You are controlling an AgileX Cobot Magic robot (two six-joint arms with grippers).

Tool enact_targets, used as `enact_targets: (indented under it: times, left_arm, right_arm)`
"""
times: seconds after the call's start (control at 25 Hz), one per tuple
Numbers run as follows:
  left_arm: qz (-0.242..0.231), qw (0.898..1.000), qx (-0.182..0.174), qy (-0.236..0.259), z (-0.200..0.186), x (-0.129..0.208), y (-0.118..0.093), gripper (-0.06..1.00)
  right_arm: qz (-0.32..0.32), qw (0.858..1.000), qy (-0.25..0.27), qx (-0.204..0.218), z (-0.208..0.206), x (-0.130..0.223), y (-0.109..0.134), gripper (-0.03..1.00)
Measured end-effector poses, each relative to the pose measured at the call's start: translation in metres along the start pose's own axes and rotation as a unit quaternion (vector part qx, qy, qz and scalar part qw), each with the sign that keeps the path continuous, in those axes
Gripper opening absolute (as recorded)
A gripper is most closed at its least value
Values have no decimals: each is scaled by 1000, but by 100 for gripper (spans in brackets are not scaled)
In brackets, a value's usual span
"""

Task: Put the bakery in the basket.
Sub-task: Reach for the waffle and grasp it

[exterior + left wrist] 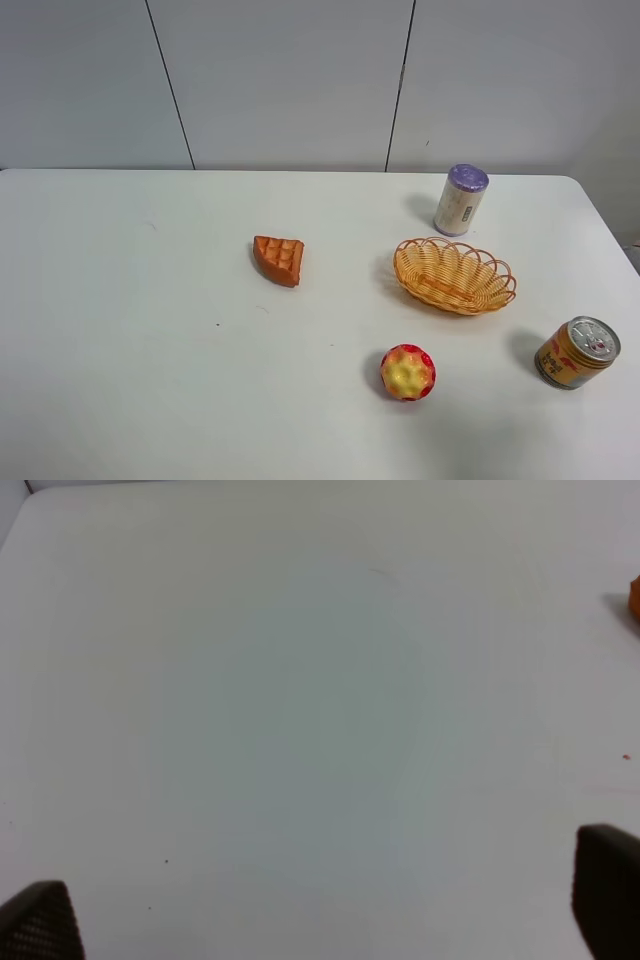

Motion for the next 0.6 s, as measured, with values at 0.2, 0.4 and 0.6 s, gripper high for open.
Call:
enact_targets:
  times: [0.2,0.4,0.6]
  left_arm:
    - [0,1000,0,0,0,0,0,100]
    - [0,1000,0,0,0,0,0,100]
    - [0,1000,0,0,0,0,0,100]
  right_arm:
    - [0,1000,0,0,0,0,0,99]
    - [0,1000,0,0,0,0,0,99]
    - [0,1000,0,0,0,0,0,99]
Point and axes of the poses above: a point on each arm's last joint axis where the gripper is mounted, z pointing out along that axis toward the gripper, y along the wrist's bending axis when the last joint is at zero, x = y × z, the point moved 10 cm from there along z, pointing out along that axis toward the gripper, and after that the axes turned 4 degrees about z, right-handed, at the moved point
